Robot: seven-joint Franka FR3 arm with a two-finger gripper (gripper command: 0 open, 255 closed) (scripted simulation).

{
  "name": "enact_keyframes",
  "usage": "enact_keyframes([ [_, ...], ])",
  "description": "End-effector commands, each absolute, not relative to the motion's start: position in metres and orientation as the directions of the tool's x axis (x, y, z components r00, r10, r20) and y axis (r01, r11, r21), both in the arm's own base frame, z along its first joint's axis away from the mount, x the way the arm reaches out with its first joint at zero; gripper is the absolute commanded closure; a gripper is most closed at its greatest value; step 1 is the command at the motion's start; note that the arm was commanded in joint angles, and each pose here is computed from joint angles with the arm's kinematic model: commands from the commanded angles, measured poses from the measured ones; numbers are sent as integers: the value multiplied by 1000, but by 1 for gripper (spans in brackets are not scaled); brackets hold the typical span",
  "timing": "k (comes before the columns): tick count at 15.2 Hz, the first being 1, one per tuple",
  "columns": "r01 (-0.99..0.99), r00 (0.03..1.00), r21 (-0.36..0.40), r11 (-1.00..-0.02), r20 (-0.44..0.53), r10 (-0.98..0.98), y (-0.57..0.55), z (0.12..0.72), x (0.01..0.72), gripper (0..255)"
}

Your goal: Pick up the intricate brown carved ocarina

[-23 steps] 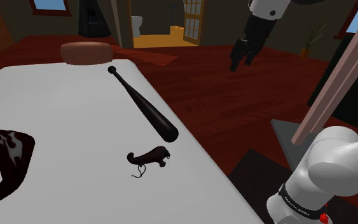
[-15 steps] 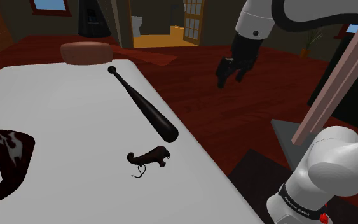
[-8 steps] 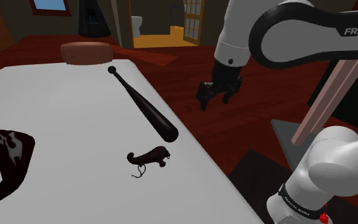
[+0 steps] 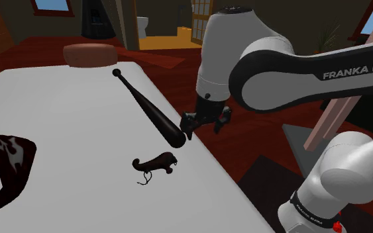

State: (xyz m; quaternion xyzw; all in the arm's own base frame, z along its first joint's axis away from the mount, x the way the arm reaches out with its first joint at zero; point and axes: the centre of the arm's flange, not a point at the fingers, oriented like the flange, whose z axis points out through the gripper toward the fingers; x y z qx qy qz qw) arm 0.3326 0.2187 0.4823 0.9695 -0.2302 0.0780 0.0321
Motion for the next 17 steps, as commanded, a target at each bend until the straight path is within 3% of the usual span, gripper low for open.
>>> enact_keyframes([
  [1,-486,864,21,-874,159,-477,240,467,341,0],
  [10,-614,783,11,-789,132,-608,327,400,375,0],
  [17,-614,783,11,-789,132,-608,327,363,375,0],
])
